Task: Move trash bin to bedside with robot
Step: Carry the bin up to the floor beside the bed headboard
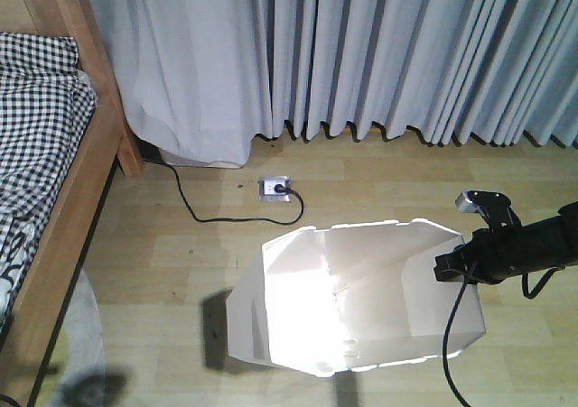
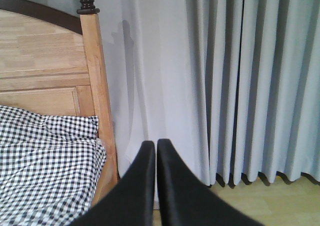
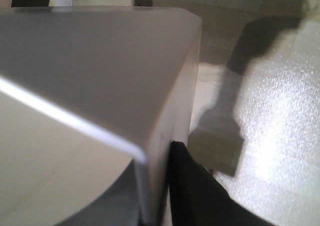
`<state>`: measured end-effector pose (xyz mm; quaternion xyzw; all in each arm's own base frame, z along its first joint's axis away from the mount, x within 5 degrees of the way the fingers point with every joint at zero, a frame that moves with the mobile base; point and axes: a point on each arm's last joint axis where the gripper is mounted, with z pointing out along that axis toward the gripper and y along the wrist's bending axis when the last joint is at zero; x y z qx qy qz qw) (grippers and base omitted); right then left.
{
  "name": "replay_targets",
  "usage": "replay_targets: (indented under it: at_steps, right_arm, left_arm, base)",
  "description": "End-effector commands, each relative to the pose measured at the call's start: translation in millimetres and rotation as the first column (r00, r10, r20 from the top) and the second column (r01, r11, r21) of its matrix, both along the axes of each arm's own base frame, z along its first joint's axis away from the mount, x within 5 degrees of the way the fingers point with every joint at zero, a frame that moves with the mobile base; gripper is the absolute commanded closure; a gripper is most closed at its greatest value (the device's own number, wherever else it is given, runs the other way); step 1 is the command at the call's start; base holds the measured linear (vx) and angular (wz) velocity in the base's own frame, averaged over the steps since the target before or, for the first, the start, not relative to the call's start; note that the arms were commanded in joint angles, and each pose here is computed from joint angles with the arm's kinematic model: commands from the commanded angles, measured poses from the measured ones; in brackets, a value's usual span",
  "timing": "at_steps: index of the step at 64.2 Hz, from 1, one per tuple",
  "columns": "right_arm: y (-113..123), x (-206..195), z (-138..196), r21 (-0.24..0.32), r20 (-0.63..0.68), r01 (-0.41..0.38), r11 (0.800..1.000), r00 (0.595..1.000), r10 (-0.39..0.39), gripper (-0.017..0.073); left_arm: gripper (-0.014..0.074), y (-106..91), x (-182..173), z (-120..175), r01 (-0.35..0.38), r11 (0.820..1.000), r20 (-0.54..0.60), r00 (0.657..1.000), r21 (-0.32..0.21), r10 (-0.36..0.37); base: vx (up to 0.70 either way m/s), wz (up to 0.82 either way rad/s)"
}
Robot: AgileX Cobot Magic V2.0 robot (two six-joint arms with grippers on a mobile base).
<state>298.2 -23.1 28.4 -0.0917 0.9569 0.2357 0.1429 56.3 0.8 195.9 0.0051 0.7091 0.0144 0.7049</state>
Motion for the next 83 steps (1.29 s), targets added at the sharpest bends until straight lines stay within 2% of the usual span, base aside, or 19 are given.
replay_targets:
  at_steps: [1,83]
  right_arm:
    - [14.2,9.0,33.9,0.216,0.070,0.004,0.976,0.997,-0.020,0.0563]
    - [14.2,9.0,33.9,0.216,0.070,0.004,0.976,0.997,-0.020,0.0563]
  left_arm:
    - [0.0600,-0.5,-0.2,3.1,0.010,1.000,0.069,0.998,-0.022,-0.008]
    - [0.0600,-0.5,-0.2,3.1,0.010,1.000,0.069,0.998,-0.022,-0.008]
  base:
    - [0.17,0.01]
    - [0.15,0.05]
